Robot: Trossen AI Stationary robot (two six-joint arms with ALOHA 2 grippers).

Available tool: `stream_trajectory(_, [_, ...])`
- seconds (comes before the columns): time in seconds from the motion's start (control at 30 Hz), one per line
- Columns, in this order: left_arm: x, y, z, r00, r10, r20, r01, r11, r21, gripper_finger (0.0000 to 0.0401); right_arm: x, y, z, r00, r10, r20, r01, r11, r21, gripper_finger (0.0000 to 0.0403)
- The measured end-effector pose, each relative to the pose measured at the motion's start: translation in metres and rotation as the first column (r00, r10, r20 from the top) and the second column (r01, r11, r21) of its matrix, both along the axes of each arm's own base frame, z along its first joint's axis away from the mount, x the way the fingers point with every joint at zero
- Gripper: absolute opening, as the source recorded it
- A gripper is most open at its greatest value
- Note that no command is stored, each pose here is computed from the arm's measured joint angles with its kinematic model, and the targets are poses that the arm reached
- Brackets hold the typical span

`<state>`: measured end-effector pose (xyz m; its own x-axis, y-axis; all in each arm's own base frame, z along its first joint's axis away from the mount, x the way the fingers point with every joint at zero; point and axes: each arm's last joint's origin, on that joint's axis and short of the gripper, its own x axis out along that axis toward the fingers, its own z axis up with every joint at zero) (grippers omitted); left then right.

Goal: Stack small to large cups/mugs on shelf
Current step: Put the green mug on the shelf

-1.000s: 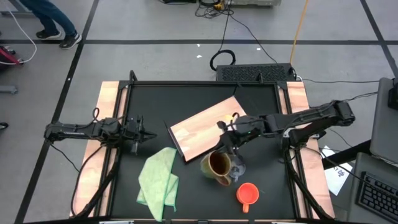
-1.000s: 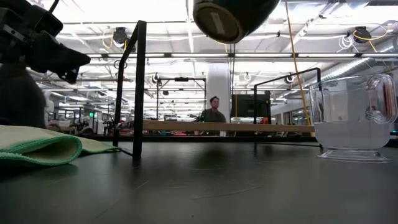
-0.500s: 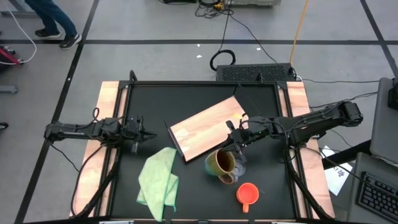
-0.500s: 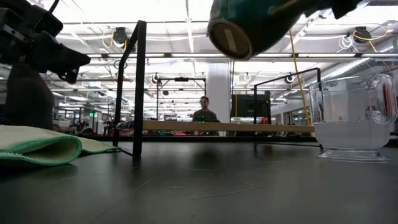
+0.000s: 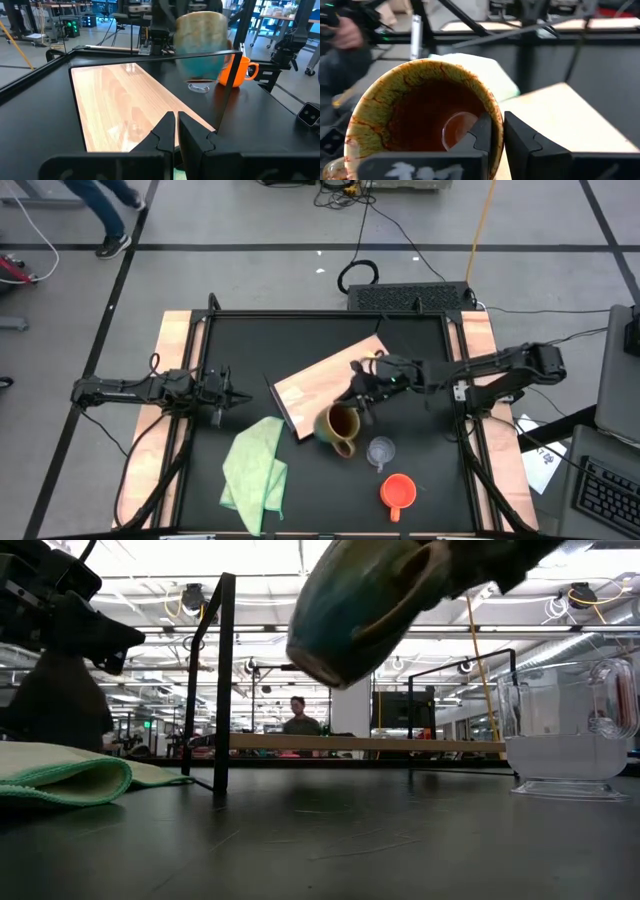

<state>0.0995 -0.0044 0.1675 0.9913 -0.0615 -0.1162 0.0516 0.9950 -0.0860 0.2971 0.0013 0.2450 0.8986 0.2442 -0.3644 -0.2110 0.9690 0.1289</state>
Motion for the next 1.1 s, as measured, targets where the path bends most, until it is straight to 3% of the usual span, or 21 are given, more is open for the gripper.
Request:
stream_trajectory(0.4, [0.0, 0.0, 0.0, 1.0, -0.001, 0.0, 0.001, 1.0, 0.007, 0.0024, 0.027, -0.033, 0.048, 0.975, -0.045, -0.216, 0.017, 0.992, -0.127, 0.0019])
stream_trajectory(0.67, [0.0, 0.0, -0.001, 1.0, -0.002, -0.011, 0.002, 1.0, 0.01, 0.0024, 0.05, -0.049, 0.045, 0.936, -0.039, -0.35, -0.016, 0.988, -0.155, 0.0019])
stream_trajectory(1.1, [0.0, 0.0, -0.002, 1.0, -0.003, -0.022, 0.003, 1.0, 0.024, 0.0024, 0.08, -0.061, 0.046, 0.92, -0.003, -0.393, -0.065, 0.985, -0.161, 0.0019])
